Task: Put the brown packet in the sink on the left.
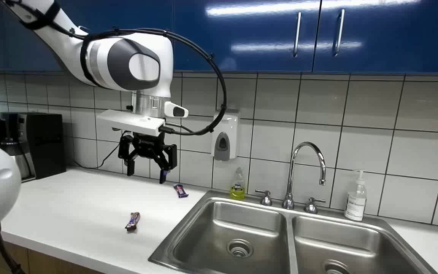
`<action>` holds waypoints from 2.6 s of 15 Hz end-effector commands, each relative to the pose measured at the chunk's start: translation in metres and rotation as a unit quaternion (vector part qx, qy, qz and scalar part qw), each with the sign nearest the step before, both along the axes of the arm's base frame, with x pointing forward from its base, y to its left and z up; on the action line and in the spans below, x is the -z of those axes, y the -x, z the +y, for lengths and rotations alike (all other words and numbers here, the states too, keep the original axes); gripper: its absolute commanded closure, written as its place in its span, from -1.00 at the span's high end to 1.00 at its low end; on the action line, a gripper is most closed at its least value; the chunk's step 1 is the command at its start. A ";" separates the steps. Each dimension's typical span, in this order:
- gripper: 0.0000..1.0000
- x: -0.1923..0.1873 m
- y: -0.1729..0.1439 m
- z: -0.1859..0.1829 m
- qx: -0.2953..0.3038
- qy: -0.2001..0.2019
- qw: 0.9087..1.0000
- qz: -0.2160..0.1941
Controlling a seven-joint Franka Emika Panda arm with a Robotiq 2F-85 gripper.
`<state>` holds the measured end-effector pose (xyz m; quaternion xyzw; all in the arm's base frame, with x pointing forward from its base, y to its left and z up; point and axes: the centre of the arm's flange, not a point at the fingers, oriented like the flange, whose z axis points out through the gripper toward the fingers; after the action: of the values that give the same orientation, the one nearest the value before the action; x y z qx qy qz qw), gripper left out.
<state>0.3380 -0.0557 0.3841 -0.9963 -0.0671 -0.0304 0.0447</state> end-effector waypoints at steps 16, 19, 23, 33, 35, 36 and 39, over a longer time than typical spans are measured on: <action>1.00 0.039 -0.021 0.075 -0.090 0.030 0.995 0.037; 1.00 0.061 -0.031 0.101 -0.116 0.031 0.992 0.047; 1.00 0.090 -0.056 0.125 -0.132 0.031 0.990 0.042; 1.00 0.167 -0.128 0.168 -0.151 0.040 0.987 0.024; 1.00 0.179 -0.141 0.172 -0.148 0.038 0.988 0.024; 1.00 0.185 -0.147 0.173 -0.146 0.038 0.988 0.024; 1.00 0.200 -0.160 0.175 -0.145 0.039 0.988 0.028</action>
<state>0.4751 0.1141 0.1980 -0.9758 -0.2179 0.0088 0.0161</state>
